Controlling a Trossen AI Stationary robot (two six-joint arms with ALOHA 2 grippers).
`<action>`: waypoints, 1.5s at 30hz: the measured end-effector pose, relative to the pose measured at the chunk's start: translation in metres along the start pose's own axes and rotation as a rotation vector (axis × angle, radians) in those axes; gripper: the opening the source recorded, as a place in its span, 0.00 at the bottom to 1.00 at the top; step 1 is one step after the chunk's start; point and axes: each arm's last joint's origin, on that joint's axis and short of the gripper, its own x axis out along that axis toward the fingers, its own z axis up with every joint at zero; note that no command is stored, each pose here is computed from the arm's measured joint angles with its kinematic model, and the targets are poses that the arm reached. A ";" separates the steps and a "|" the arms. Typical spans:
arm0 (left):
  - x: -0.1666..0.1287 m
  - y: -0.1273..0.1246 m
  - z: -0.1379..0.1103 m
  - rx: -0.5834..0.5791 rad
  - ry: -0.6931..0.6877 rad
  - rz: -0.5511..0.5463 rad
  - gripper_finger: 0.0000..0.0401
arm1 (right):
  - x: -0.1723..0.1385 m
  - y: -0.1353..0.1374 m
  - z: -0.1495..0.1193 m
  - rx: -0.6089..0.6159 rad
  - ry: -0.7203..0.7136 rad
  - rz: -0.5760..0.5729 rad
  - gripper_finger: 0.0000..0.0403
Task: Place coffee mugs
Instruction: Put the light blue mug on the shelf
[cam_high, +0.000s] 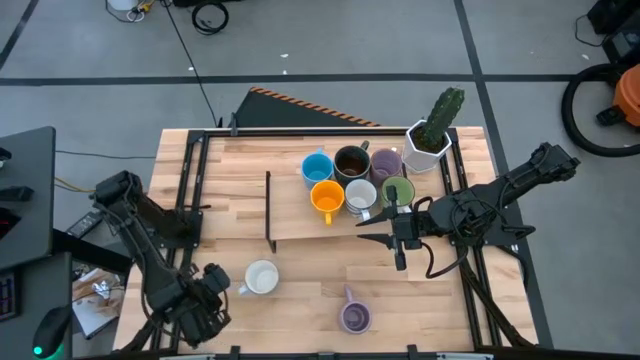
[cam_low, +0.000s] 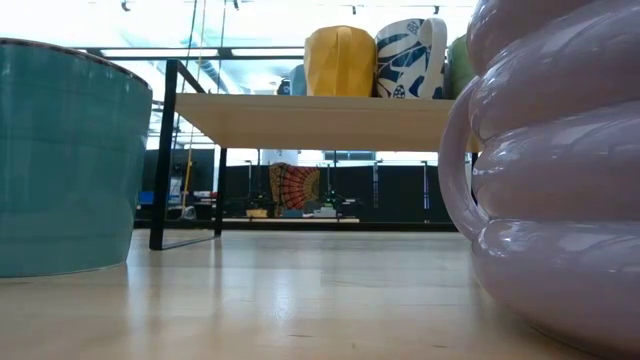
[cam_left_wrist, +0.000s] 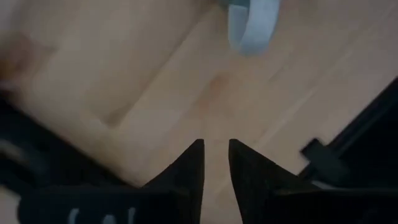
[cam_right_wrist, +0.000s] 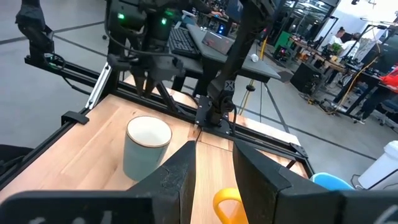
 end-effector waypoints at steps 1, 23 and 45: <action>0.004 0.003 -0.001 -0.016 0.002 -0.028 0.19 | 0.000 0.000 0.000 0.000 0.000 0.000 0.28; 0.026 0.007 0.040 0.079 -0.141 -0.123 0.60 | 0.002 -0.006 -0.002 0.014 0.013 -0.024 0.28; 0.054 -0.005 0.072 0.063 -0.139 -0.088 0.53 | 0.002 -0.006 -0.002 0.014 0.014 -0.024 0.28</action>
